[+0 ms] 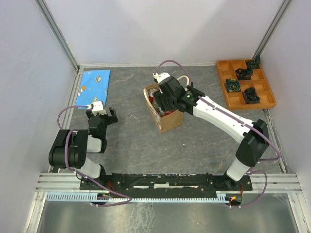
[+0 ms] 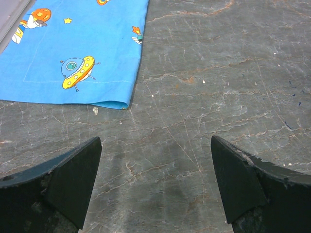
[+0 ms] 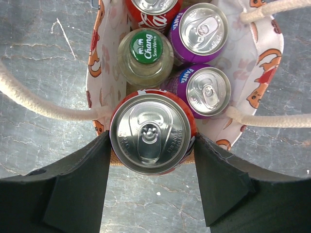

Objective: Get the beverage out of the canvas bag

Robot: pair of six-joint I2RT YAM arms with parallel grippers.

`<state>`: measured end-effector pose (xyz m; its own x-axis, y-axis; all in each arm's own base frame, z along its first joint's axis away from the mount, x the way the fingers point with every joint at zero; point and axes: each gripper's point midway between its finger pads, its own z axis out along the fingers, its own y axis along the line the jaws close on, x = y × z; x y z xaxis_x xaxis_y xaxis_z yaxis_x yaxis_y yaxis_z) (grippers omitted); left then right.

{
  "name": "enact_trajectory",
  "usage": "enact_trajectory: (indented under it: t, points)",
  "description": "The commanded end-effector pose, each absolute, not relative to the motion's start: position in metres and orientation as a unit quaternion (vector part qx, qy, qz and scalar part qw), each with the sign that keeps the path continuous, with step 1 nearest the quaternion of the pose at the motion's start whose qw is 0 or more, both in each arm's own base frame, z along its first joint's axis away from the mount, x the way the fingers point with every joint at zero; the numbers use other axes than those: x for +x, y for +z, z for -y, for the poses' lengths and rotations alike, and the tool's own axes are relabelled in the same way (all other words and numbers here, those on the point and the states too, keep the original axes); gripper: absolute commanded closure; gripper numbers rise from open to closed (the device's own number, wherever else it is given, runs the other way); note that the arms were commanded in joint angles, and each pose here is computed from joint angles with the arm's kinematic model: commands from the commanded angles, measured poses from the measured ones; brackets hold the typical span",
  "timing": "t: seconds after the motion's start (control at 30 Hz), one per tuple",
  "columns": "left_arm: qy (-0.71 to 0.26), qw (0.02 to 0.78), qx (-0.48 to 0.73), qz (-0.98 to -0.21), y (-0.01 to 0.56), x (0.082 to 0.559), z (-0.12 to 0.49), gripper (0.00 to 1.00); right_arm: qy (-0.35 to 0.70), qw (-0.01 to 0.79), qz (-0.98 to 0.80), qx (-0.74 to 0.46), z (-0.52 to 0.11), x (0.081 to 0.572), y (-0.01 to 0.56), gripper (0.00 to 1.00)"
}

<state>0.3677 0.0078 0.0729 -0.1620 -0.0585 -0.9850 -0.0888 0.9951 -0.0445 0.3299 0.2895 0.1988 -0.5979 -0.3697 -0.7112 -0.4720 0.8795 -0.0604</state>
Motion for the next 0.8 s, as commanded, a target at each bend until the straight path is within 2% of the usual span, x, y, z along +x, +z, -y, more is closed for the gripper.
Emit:
enact_trajectory:
  t: [0.0,0.57,0.77]
  points:
    - [0.028,0.668,-0.036,-0.742,0.091,0.376,-0.010,0.01,0.084,0.502,-0.839,-0.191,-0.286,0.355,0.286,1.00]
    - [0.028,0.668,-0.036,-0.742,0.091,0.376,-0.010,0.01,0.063,0.572,-0.803,-0.156,-0.274,0.370,0.331,1.00]
    - [0.027,0.669,-0.035,-0.742,0.091,0.376,-0.010,0.01,0.050,0.631,-0.764,-0.122,-0.252,0.370,0.374,1.00]
